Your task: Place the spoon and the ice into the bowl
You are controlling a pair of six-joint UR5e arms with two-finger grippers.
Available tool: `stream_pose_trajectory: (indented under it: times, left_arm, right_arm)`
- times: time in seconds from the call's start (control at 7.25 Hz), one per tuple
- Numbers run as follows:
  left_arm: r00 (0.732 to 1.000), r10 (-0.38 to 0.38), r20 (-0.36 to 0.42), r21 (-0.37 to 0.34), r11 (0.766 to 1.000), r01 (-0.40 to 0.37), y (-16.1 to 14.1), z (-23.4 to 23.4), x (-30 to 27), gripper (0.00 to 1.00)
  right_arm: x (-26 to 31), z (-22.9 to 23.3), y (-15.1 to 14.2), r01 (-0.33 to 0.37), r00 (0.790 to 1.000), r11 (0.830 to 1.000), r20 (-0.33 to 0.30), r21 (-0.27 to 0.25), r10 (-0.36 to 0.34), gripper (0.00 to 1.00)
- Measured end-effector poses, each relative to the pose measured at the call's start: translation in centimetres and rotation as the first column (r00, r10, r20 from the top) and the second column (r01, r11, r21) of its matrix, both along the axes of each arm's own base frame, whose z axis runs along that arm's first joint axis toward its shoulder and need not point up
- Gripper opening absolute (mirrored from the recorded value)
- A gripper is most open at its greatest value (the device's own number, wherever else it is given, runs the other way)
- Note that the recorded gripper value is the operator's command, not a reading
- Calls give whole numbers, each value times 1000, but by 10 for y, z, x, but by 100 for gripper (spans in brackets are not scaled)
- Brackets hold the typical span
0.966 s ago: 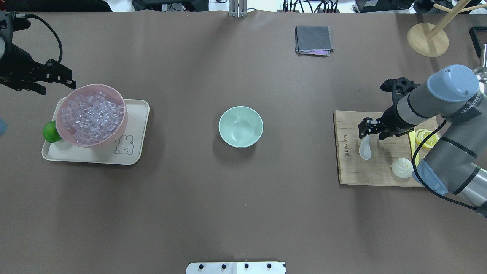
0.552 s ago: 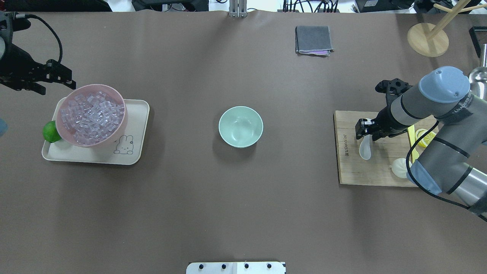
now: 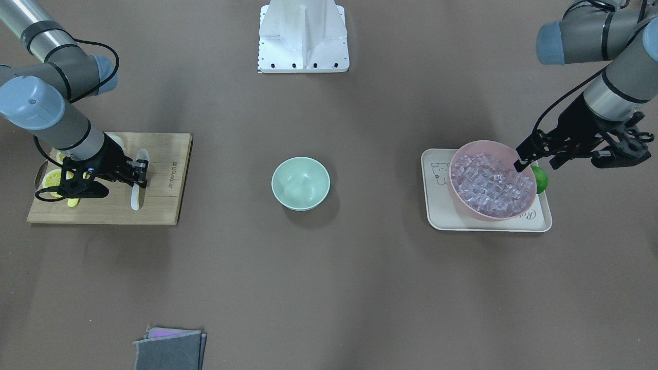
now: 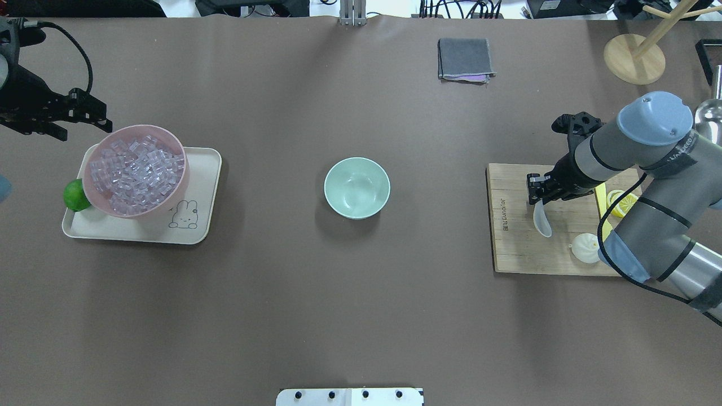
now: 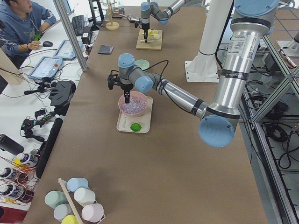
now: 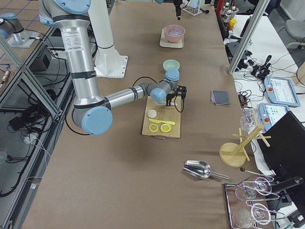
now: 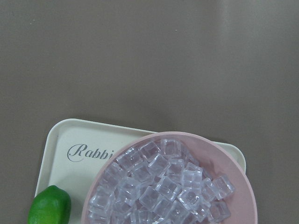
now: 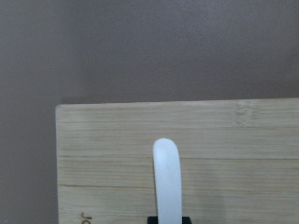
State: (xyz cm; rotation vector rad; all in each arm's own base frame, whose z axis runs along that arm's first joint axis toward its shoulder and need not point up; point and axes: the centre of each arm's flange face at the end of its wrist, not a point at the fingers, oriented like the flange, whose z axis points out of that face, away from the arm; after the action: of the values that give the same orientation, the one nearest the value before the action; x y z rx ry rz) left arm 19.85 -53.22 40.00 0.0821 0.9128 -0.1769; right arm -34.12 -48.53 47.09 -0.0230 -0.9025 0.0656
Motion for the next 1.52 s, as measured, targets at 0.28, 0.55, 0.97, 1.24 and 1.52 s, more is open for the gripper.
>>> stream_pose_trajectory:
  times: [0.28, 0.55, 0.97, 1.24, 1.52]
  left_arm:
    - [999, -19, 48, -3, 1000, 19, 3, 6, 13, 82]
    - [998, 0, 70, 11, 1000, -1, 12, 6, 35, 79]
    - [989, 82, 124, 131, 987, -98, 22, 2, 56, 79]
    - [985, 107, 136, 131, 984, -125, 26, 8, 67, 79]
    - [983, 127, 133, 89, 986, -139, 41, 15, 87, 79]
  right_arm:
    - [5, -20, -6, -6, 999, 1000, 33, 0, 6, 0]
    - [-3, -57, -19, -40, 996, 999, 78, -17, 41, 0]
    - [-26, -109, -28, -67, 988, 997, 134, -29, 71, 0]
    - [-50, -146, -27, -91, 981, 994, 167, -57, 99, 0]
    - [-79, -176, -25, -119, 975, 990, 183, -71, 130, 0]
